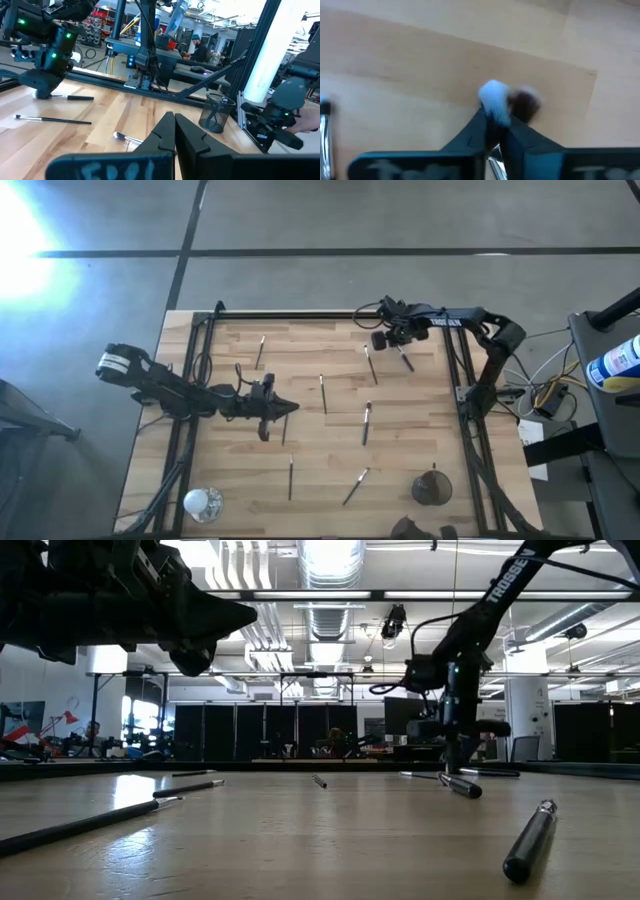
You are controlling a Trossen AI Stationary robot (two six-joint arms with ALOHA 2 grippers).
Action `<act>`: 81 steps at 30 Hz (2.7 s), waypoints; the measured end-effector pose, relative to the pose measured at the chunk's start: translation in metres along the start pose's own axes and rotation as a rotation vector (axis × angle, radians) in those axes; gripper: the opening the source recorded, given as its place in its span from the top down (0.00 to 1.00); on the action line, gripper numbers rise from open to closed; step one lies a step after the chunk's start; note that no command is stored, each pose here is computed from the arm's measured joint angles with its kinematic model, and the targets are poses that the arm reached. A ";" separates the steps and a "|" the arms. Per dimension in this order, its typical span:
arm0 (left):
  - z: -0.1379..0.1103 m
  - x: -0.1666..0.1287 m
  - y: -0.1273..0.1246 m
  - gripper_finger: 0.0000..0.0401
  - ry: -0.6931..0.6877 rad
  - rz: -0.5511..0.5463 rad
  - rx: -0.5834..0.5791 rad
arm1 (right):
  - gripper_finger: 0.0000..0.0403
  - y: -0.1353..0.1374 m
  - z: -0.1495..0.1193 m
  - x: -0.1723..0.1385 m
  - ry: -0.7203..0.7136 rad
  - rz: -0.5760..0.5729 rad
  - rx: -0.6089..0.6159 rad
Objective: Sort items
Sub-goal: Put the highlighter brush into the wire basket
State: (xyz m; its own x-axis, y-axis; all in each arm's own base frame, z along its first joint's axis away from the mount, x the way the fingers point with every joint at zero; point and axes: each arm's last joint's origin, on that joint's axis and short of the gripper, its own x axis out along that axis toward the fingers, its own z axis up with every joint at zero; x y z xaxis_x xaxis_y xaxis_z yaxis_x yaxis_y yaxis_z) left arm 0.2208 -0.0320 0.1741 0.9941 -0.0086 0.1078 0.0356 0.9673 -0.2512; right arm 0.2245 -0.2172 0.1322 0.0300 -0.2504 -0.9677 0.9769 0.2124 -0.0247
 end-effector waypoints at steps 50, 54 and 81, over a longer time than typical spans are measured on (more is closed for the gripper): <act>0.047 0.055 -0.042 0.69 0.020 -0.278 -0.074 | 0.97 0.154 -0.220 -0.228 -1.034 1.704 -0.552; 0.049 0.056 -0.048 0.69 0.024 -0.325 -0.042 | 0.97 0.165 -0.219 -0.231 -1.014 1.694 -0.592; 0.045 0.057 -0.038 0.93 0.019 -0.161 -0.009 | 0.65 0.139 -0.209 -0.255 -1.007 1.113 -0.599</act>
State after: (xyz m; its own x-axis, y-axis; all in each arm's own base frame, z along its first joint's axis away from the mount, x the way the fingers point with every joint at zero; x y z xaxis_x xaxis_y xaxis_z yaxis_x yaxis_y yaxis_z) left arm 0.2710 -0.0576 0.2335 0.9773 -0.1680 0.1292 0.1952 0.9508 -0.2403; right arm 0.3080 0.0741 0.3234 0.9862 -0.1631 -0.0285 0.1654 0.9620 0.2174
